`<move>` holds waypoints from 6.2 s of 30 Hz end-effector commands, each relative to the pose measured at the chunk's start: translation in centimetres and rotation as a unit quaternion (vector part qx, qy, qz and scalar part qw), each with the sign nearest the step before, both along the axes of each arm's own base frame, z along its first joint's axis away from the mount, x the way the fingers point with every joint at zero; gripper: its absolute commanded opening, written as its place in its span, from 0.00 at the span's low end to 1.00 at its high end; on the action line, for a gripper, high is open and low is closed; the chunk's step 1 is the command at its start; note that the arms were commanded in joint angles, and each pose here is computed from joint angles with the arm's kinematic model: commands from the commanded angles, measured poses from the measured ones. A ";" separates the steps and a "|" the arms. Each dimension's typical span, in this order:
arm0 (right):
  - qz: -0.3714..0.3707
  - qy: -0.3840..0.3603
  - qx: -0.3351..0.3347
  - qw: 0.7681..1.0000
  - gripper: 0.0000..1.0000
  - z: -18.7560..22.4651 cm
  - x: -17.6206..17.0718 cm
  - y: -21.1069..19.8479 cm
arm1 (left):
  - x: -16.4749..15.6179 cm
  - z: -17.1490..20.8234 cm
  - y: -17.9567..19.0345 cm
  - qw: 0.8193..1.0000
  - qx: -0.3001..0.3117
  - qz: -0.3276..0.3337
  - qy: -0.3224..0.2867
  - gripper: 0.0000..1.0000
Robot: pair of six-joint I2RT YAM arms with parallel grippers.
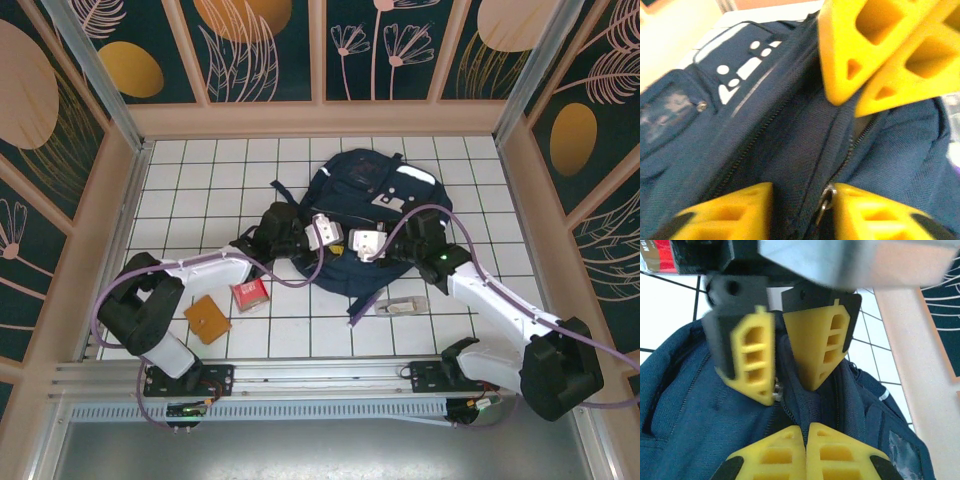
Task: Pack the student bag
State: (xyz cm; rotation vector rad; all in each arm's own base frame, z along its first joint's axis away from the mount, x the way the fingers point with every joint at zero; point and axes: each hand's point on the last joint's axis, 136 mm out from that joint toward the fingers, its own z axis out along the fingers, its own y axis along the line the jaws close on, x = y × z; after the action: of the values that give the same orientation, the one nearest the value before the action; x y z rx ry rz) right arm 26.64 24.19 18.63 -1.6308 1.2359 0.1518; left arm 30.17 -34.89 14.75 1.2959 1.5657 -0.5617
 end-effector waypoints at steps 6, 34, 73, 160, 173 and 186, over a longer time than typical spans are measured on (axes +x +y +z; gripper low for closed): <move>0.031 -0.056 0.017 0.998 0.00 2.9 -1.0 0.9 | 3.8 -0.8 3.4 0.988 0.036 0.144 -0.038 0.21; -0.001 -0.047 0.035 0.998 0.00 2.9 0.2 -1.2 | 5.3 -4.6 10.3 0.964 -0.052 0.169 0.197 0.14; -0.076 0.127 0.074 0.986 0.00 1.7 3.3 2.8 | -2.2 1.3 6.0 0.888 -0.154 0.155 0.404 0.43; -0.049 0.075 -0.023 0.996 0.00 -0.4 2.0 1.6 | -0.2 -2.3 10.2 0.920 -0.118 0.216 0.304 0.00; -0.028 0.101 0.038 0.994 0.50 0.9 0.5 3.7 | -5.9 -0.1 5.3 0.972 -0.052 0.010 0.229 0.00; -0.040 0.220 -0.097 0.970 0.56 -6.9 0.1 5.2 | -3.5 -1.6 8.7 0.967 -0.028 0.141 0.210 0.25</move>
State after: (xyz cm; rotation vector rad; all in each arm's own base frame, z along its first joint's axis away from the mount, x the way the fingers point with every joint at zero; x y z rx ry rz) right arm 27.27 30.04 12.91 -1.7340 1.5839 0.3445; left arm 25.30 -28.12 13.62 1.0113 1.9751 -0.8555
